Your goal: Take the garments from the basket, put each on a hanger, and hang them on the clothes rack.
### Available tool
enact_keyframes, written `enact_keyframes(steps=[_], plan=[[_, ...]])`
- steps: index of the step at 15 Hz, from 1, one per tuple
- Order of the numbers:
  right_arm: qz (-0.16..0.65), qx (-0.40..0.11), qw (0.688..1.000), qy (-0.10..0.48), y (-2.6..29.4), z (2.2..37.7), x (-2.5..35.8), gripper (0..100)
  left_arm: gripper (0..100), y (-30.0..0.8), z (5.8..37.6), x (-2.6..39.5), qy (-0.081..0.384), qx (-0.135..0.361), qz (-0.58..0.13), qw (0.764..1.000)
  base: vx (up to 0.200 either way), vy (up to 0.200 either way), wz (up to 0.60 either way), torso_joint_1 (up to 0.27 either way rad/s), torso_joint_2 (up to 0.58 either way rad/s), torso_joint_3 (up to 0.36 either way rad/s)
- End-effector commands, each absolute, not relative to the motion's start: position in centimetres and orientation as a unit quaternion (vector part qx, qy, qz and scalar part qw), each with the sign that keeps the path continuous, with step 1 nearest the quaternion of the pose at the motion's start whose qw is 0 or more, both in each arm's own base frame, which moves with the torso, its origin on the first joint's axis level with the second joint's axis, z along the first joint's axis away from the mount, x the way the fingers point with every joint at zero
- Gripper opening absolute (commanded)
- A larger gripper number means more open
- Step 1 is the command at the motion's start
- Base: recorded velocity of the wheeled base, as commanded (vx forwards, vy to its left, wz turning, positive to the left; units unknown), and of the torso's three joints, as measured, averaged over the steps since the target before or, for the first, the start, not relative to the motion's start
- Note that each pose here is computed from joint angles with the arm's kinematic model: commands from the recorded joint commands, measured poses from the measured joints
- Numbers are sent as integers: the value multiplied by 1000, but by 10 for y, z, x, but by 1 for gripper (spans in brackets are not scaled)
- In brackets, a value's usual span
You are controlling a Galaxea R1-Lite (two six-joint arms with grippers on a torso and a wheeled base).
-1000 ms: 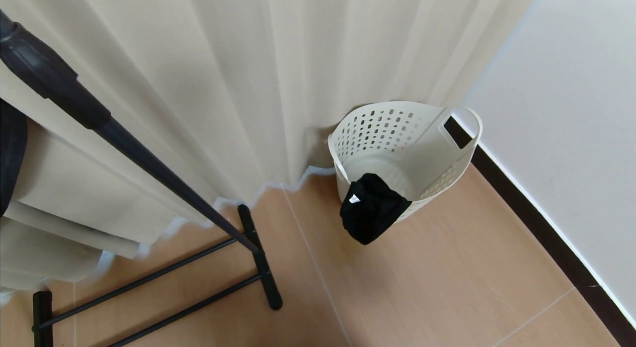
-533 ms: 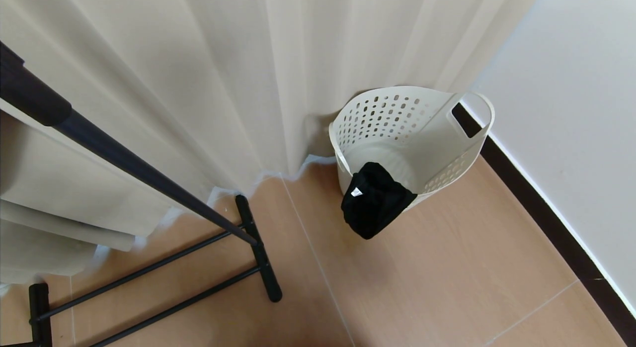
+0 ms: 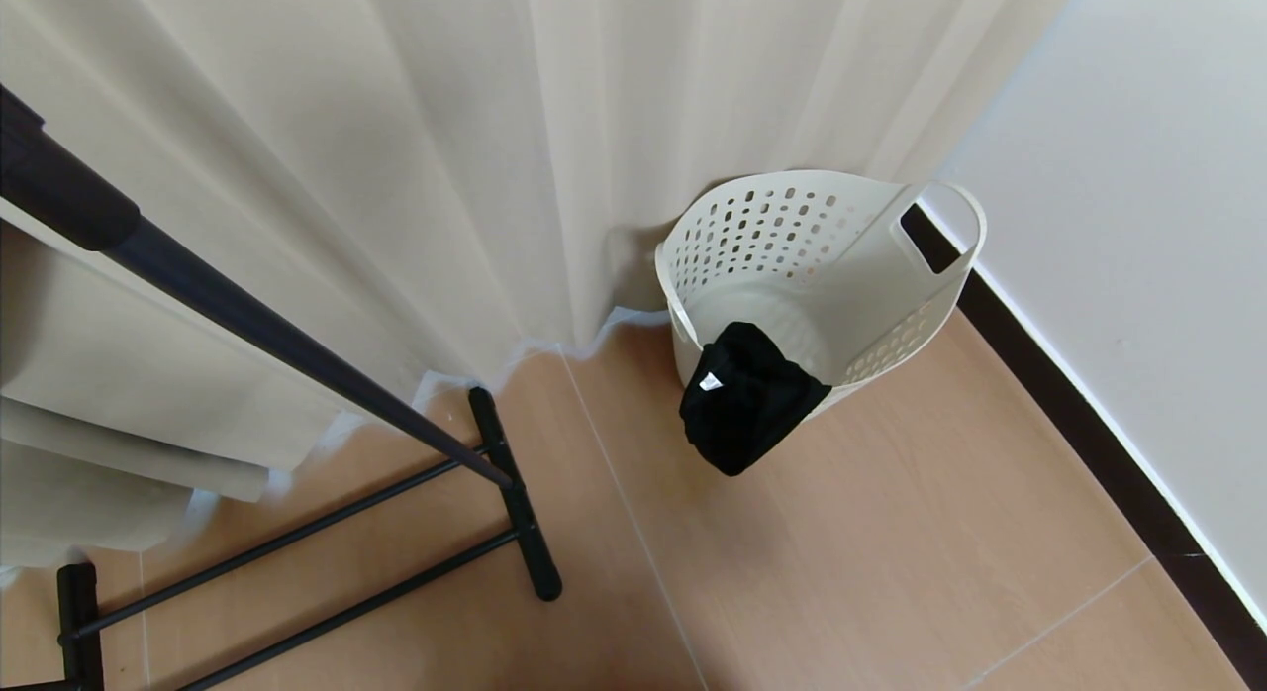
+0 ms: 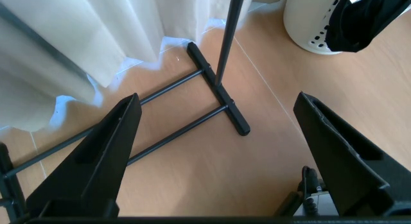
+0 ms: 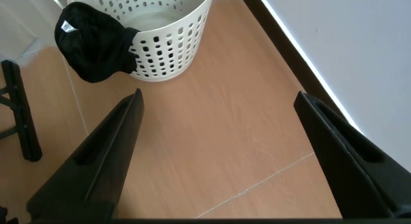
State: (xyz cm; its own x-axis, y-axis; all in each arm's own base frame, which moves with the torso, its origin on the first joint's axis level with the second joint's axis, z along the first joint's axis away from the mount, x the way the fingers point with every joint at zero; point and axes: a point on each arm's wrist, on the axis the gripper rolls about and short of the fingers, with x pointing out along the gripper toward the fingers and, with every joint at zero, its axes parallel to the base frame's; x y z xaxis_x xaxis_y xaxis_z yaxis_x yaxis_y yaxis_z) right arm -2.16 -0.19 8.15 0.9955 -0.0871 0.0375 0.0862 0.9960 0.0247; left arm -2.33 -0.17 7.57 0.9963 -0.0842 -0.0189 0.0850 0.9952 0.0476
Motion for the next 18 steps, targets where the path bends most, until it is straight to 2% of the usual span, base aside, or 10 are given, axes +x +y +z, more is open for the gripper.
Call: enact_keyframes(steps=[1, 12, 14, 15, 16, 17, 18], plan=[[-40, 11, 999, -20, -2, 82, -22, 100, 100, -2, 76, -23, 10, 24, -42, 999, 0, 0, 0, 0, 0, 0], [-40, 7, 999, -16, -2, 81, -21, 100, 100, -2, 76, -23, 8, 19, -37, 999, 0, 0, 0, 0, 0, 0], [-21, -4, 1000, 18, -2, 82, -16, 100, 100, -2, 76, -23, 8, 19, -37, 999, 0, 0, 0, 0, 0, 0], [12, -10, 996, 84, -1, 82, -6, 100, 100, -2, 76, -23, 8, 19, -37, 999, 0, 0, 0, 0, 0, 0], [23, -11, 994, 110, -1, 82, -2, 100, 100, -2, 76, -23, 8, 19, -37, 999, 0, 0, 0, 0, 0, 0], [49, -16, 985, 162, 1, 85, 10, 100, 100, -2, 76, -23, 8, 19, -37, 999, 0, 0, 0, 0, 0, 0], [60, -14, 984, 170, 2, 90, 19, 100, 100, -2, 76, -23, 8, 19, -37, 999, 0, 0, 0, 0, 0, 0]])
